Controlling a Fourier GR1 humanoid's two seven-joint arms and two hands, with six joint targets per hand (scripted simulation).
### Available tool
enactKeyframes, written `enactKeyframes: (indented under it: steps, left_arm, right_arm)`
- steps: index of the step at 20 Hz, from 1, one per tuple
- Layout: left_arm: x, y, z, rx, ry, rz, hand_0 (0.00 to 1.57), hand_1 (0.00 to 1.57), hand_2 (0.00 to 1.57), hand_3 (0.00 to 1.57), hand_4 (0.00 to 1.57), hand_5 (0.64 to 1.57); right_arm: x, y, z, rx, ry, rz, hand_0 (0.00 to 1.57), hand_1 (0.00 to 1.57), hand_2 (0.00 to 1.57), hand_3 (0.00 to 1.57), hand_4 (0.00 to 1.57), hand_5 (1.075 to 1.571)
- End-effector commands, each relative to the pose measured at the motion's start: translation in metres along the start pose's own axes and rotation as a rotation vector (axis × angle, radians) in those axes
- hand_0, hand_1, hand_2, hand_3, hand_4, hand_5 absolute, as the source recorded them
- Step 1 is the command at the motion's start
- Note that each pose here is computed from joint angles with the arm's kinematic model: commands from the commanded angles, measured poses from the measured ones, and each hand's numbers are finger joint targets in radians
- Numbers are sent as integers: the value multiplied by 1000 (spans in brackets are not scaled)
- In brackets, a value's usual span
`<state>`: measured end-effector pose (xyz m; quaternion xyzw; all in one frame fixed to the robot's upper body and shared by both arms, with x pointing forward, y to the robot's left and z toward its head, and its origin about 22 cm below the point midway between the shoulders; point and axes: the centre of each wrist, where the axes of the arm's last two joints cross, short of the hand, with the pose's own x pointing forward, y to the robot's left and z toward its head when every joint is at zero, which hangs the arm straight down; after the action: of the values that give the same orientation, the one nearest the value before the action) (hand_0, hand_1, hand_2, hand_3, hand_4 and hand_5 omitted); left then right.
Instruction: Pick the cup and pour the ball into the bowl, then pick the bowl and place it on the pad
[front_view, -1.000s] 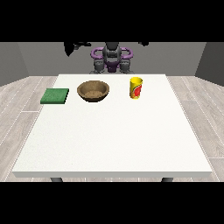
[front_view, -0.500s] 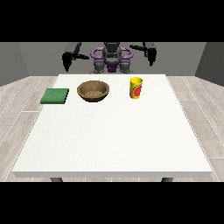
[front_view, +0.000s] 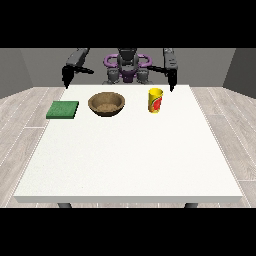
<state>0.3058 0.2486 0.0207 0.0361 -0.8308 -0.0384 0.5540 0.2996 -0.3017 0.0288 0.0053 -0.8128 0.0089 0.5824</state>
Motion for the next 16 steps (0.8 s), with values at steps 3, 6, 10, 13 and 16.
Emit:
enactKeyframes:
  steps: [3, 6, 10, 13, 16]
  left_arm:
    - [-49, 3, 16, 61, 5, -23, 0, 0, 0, 0, 0, 1233]
    - [-50, -22, 9, 35, 1, -9, 0, 0, 0, 0, 0, 1249]
    - [-66, -9, 4, 94, 3, -8, 0, 0, 0, 0, 0, 1271]
    - [-72, -4, -2, 88, -28, -25, 0, 0, 0, 0, 0, 1254]
    - [-75, -5, -7, 92, -45, -39, 0, 0, 0, 0, 0, 1219]
  right_arm:
    - [-6, 4, 4, 35, 3, -23, 0, 0, 0, 0, 0, 1563]
    - [-22, -29, 7, -20, 1, -19, 0, 0, 0, 0, 0, 1563]
    - [-16, -38, 10, 39, -22, -33, 0, 0, 0, 0, 0, 1559]
    - [-8, -46, -10, 15, -43, -28, 0, 0, 0, 0, 0, 1558]
    - [-1, -60, -17, 12, -77, -27, 0, 0, 0, 0, 0, 1559]
